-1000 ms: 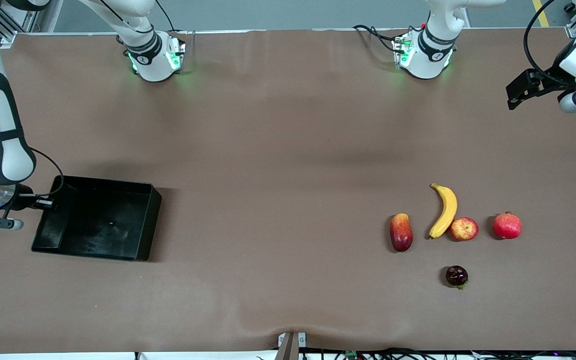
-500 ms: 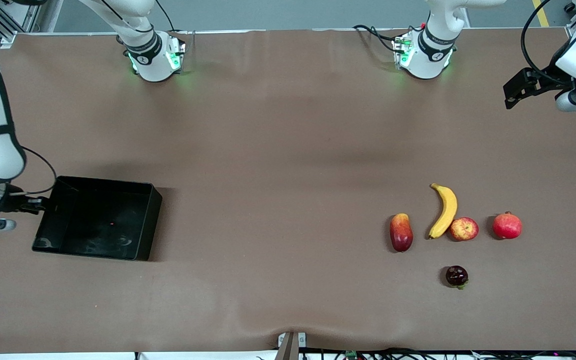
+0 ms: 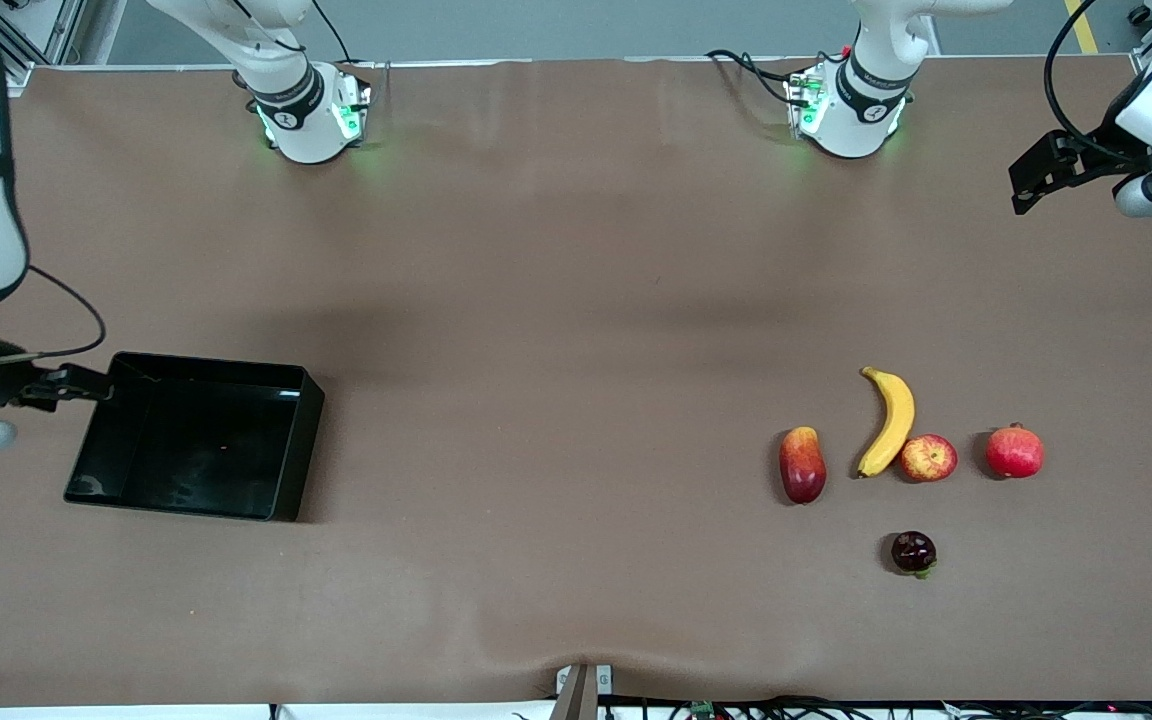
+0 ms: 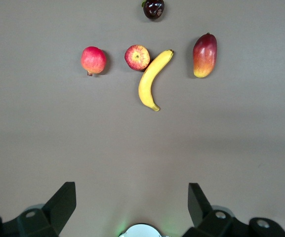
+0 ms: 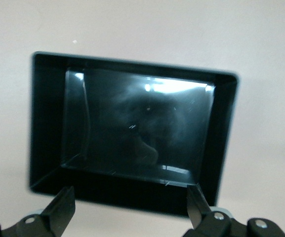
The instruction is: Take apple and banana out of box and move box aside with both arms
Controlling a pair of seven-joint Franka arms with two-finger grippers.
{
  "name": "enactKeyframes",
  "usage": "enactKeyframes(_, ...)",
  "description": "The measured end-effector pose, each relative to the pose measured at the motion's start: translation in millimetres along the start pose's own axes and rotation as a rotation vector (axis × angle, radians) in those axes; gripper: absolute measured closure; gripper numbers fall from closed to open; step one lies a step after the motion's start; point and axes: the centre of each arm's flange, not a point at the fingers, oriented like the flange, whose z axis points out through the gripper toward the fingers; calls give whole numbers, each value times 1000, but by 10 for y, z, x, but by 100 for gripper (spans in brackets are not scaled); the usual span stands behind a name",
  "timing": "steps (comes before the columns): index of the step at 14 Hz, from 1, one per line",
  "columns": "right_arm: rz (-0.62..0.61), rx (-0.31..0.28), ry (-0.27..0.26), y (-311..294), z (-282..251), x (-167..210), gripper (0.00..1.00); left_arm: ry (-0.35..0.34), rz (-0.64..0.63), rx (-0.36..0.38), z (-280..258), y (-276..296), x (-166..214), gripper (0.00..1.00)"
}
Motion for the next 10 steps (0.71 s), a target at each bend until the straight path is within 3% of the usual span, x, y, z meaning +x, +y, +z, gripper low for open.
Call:
enactKeyframes(4, 70, -6, -42, -635, -479, -223, 0, -1, -2, 0, 5, -5, 1, 0)
enactKeyframes(10, 70, 1, -31, -732, -1377, -698, 0, -2, -2, 0, 17, -4, 3, 0)
